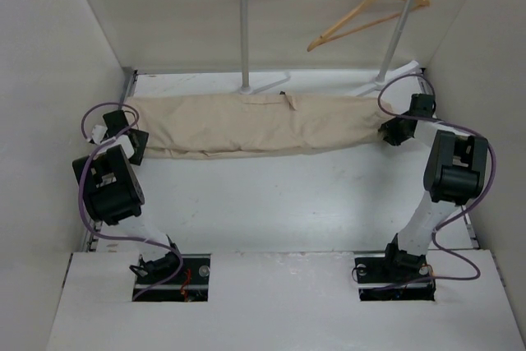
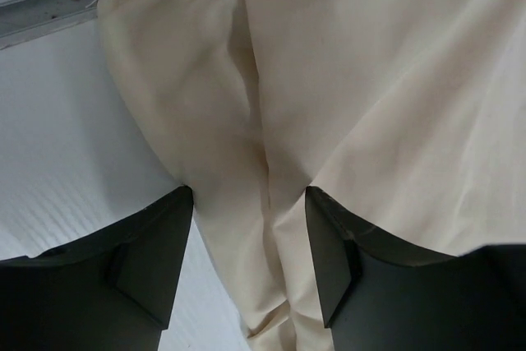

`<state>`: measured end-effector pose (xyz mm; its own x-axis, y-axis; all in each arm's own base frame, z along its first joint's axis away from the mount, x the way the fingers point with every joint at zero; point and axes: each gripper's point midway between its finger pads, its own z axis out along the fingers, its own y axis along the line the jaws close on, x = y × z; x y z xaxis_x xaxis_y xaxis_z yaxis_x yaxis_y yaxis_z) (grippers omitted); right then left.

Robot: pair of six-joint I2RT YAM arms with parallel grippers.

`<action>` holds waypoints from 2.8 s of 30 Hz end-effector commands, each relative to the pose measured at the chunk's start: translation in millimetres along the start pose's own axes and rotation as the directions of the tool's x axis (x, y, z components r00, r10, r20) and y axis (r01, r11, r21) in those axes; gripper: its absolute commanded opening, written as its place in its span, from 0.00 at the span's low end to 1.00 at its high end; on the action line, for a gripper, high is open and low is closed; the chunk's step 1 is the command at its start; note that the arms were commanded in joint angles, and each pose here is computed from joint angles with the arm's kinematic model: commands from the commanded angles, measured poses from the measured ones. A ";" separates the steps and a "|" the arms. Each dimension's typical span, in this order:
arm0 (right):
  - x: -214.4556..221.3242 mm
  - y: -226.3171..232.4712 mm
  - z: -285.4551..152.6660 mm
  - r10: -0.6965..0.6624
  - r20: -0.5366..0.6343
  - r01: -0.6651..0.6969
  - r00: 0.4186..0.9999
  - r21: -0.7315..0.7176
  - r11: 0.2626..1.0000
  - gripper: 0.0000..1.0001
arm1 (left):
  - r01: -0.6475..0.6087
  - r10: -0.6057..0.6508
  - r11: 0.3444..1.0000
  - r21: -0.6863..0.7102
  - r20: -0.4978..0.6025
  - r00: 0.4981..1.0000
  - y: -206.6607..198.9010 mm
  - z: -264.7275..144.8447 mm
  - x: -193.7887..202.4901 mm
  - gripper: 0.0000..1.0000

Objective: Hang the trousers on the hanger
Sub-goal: Fold the trousers at the center of the board.

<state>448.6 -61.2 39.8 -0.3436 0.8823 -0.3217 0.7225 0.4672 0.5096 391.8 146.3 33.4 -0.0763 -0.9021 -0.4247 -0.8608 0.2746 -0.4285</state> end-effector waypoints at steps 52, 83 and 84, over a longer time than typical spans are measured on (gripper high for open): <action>-11.1 -110.2 -132.3 0.151 0.265 -0.167 0.952 0.040 0.985 0.84 | -0.518 0.549 0.781 0.350 0.010 0.836 -53.9 -220.4 234.2 0.43; 1.8 -115.9 -64.7 0.219 0.114 -0.231 0.969 0.104 0.967 0.35 | -0.603 0.676 0.729 0.325 -0.205 0.707 73.7 -164.2 308.1 0.13; 2.5 -115.4 -64.5 0.234 0.112 -0.245 0.966 0.099 0.964 0.27 | -0.596 0.671 0.733 0.329 -0.201 0.714 71.7 -166.2 305.5 0.14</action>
<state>310.6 -110.7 26.1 -0.1227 0.9451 -0.3028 0.8579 0.2544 0.4464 249.4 -185.5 20.6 -0.6927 -0.5530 -0.4630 -0.3857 0.8265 -0.4101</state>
